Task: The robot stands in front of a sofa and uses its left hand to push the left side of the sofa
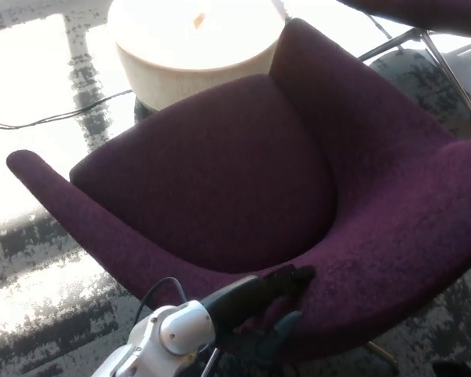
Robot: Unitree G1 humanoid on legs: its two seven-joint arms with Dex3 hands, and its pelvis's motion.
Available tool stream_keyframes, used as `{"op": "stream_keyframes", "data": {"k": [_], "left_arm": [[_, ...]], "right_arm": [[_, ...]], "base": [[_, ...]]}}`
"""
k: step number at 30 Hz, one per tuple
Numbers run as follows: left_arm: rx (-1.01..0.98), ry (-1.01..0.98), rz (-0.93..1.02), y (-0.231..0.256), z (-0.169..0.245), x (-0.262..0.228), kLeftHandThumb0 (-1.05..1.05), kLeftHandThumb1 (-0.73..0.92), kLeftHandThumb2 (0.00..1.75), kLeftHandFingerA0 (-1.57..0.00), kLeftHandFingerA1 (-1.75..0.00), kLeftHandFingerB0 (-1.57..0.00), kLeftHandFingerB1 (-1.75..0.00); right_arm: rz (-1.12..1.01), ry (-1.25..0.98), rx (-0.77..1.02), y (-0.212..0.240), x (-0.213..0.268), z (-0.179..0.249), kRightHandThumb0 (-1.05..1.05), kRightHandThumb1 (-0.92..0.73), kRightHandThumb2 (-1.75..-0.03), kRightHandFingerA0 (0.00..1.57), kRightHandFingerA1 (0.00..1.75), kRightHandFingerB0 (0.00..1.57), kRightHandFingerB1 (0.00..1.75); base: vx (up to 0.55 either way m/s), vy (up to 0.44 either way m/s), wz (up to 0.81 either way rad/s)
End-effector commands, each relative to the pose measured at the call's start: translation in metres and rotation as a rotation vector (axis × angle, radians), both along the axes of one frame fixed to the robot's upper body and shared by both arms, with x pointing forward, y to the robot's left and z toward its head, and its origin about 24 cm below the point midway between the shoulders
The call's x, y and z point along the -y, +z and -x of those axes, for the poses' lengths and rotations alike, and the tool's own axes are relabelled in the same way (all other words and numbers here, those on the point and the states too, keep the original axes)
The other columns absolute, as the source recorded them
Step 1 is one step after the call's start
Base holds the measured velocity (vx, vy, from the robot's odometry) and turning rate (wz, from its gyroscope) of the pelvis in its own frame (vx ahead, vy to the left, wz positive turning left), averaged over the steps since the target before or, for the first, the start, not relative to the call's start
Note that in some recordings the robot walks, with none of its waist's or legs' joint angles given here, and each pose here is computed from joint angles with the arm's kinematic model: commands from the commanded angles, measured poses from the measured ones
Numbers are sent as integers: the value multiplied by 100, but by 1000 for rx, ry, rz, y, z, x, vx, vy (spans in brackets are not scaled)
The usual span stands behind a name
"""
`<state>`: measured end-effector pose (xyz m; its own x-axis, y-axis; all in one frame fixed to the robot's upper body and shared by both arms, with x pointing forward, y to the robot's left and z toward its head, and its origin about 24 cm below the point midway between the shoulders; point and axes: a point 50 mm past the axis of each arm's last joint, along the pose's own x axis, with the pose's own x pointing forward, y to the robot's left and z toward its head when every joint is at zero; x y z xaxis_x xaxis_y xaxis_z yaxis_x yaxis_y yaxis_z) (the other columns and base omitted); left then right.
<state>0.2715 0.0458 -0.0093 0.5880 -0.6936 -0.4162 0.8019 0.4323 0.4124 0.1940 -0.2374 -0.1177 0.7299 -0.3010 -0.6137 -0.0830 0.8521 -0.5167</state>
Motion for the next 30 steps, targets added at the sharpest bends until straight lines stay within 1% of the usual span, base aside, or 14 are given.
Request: {"op": "stream_keyframes", "data": {"k": [1, 4, 8, 9, 10, 11, 12, 16, 17, 22, 23, 28, 29, 30], "left_arm": [[-33, -187, -21, -7, 29, 44, -84, 90, 124, -7, -20, -7, -21], [-15, -258, -45, -7, 38, 60, -82, 90, 125, -7, -21, -7, -20], [-16, -271, -54, -8, 41, 65, -82, 90, 125, -7, -21, -7, -20], [-20, -307, -50, -9, 49, 75, -82, 90, 124, -7, -21, -7, -21], [-21, -310, -50, -9, 50, 76, -82, 90, 124, -7, -21, -7, -21], [-24, -319, -53, -9, 52, 78, -83, 91, 125, -7, -20, -7, -19], [-29, -326, -51, -10, 54, 81, -87, 91, 125, -7, -18, -7, -17], [-37, -334, -48, -10, 57, 85, -87, 91, 125, -7, -18, -7, -17], [-31, -343, -53, -10, 59, 86, -90, 92, 127, -7, -18, -8, -17], [-24, -355, -65, -11, 61, 88, -90, 92, 128, -7, -16, -7, -17], [-22, -359, -69, -12, 61, 87, -89, 92, 128, -5, -16, -6, -16], [-18, -370, -78, -13, 61, 84, -86, 92, 128, -4, -16, -4, -16], [-21, -367, -77, -14, 61, 82, -87, 92, 127, -4, -16, -4, -15], [-20, -365, -75, -14, 61, 81, -87, 92, 127, -5, -17, -5, -16]], "right_arm": [[-68, -84, -42, -5, 8, 12, -63, -81, -140, 0, 64, 0, 55], [-84, -91, -48, -7, 7, 14, -71, -81, -130, 0, 65, 0, 52], [-73, -87, -53, -7, 6, 14, -68, -81, -136, 0, 64, 0, 56], [-42, -19, -43, -7, 4, 16, -44, -83, -146, 3, 67, 0, 62], [-38, -11, -42, -7, 4, 16, -44, -83, -146, 3, 67, 0, 62], [32, 99, -24, -5, 3, 17, -56, -50, -144, 0, 74, 8, 73], [21, 75, -24, -5, 4, 17, -70, -52, -129, 38, 89, 42, 85], [-9, 20, -27, -6, 4, 17, -70, -52, -129, 38, 89, 42, 85], [-39, -4, -20, -7, 3, 18, -56, -47, -142, 61, 130, 49, 106], [-93, -42, 0, -7, 1, 19, -56, -46, -141, 63, 128, 51, 104], [-79, -18, -1, -6, 1, 18, -57, -46, -130, 74, 108, 49, 89], [-89, -15, -9, -7, 1, 18, -54, -49, -129, 70, 105, 44, 86], [-118, -43, -7, -7, 1, 18, -58, -48, -138, 58, 144, 38, 115], [-124, -51, -8, -7, 1, 18, -58, -47, -139, 56, 140, 39, 112]], "base": [[0, 0, 0], [0, 0, 0], [0, 0, 0], [0, 0, 0], [0, 0, 0], [-13, -14, 9], [-16, -14, 9], [-20, -13, 8], [-25, -13, 6], [0, 0, 0], [0, 0, 0], [0, 0, 0], [0, 0, 0], [0, 0, 0]]}}
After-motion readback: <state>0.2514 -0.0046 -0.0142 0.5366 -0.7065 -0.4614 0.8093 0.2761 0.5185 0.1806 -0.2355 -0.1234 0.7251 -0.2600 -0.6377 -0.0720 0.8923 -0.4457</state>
